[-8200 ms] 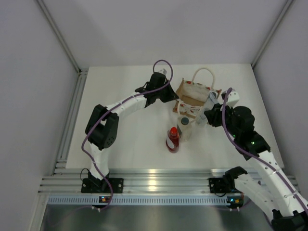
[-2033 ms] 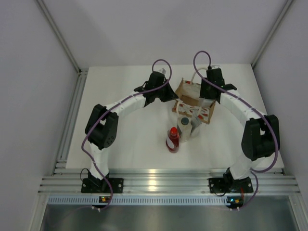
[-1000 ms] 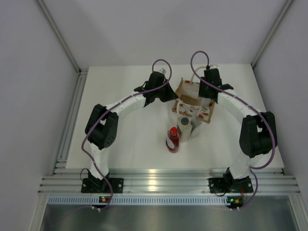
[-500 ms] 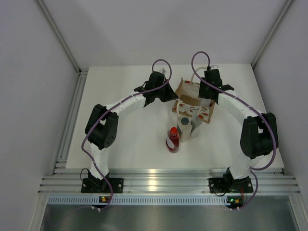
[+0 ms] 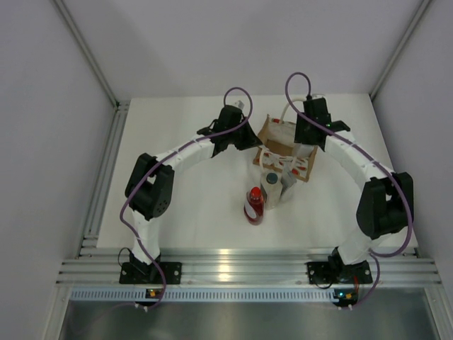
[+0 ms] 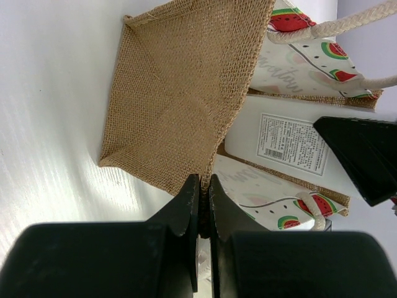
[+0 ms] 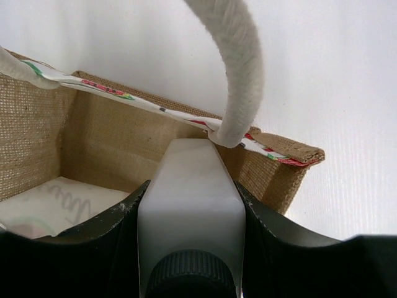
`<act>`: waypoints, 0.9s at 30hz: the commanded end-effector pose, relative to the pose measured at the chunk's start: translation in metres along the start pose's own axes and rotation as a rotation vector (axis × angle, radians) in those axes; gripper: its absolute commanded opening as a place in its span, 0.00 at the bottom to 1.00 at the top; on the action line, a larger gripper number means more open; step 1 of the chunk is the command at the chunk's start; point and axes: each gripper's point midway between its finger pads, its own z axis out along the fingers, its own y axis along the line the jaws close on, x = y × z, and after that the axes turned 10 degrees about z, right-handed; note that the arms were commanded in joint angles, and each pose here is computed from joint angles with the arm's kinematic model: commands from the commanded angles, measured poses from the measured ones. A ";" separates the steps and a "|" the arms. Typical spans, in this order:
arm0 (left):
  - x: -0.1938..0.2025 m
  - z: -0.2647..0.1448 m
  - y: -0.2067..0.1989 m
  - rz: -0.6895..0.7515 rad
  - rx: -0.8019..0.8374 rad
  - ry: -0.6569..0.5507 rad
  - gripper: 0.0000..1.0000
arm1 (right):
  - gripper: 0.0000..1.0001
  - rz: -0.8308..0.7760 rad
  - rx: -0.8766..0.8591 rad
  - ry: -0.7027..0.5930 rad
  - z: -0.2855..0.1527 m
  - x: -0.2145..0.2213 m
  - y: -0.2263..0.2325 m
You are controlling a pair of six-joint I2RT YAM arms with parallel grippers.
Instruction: Take the personal care products out of the canvas bag
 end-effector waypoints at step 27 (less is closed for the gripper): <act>-0.030 -0.019 -0.021 0.000 0.042 -0.087 0.00 | 0.00 0.029 -0.195 -0.271 -0.123 -0.113 0.032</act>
